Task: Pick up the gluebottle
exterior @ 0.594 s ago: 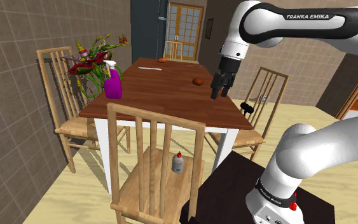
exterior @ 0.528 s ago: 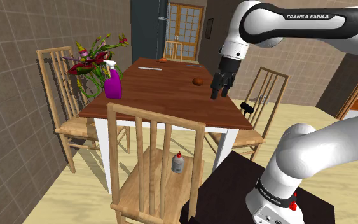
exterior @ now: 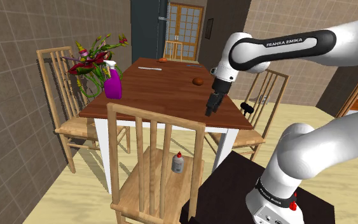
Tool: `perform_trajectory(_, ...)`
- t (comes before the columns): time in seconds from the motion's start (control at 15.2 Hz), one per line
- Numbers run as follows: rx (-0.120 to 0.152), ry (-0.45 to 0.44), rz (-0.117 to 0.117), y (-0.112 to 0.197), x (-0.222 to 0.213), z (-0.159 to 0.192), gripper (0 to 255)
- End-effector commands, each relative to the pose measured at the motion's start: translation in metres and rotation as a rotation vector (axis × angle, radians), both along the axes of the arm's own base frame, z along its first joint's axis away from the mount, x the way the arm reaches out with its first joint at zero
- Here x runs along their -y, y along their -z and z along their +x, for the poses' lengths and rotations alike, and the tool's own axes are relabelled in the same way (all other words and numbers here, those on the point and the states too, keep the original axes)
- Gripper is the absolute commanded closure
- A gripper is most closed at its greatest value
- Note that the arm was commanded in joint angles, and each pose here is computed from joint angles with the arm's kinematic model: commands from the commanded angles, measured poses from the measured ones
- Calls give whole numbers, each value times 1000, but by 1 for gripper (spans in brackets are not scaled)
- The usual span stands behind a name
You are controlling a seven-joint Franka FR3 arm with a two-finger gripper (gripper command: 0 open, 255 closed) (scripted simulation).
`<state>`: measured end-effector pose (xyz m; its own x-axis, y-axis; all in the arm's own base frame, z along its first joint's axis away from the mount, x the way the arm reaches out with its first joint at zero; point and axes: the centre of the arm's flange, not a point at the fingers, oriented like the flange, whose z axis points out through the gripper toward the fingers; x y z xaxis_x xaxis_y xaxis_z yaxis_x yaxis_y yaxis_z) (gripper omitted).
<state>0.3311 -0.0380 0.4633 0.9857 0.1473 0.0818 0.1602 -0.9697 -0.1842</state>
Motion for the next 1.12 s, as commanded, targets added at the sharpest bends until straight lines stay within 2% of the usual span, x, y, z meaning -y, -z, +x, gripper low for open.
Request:
perform_trajectory(0.0, 19, -54, 18, 27, 3, 3, 0)
perform_trajectory(1.06, 137, -459, 163, 235, -1, 63, 0)
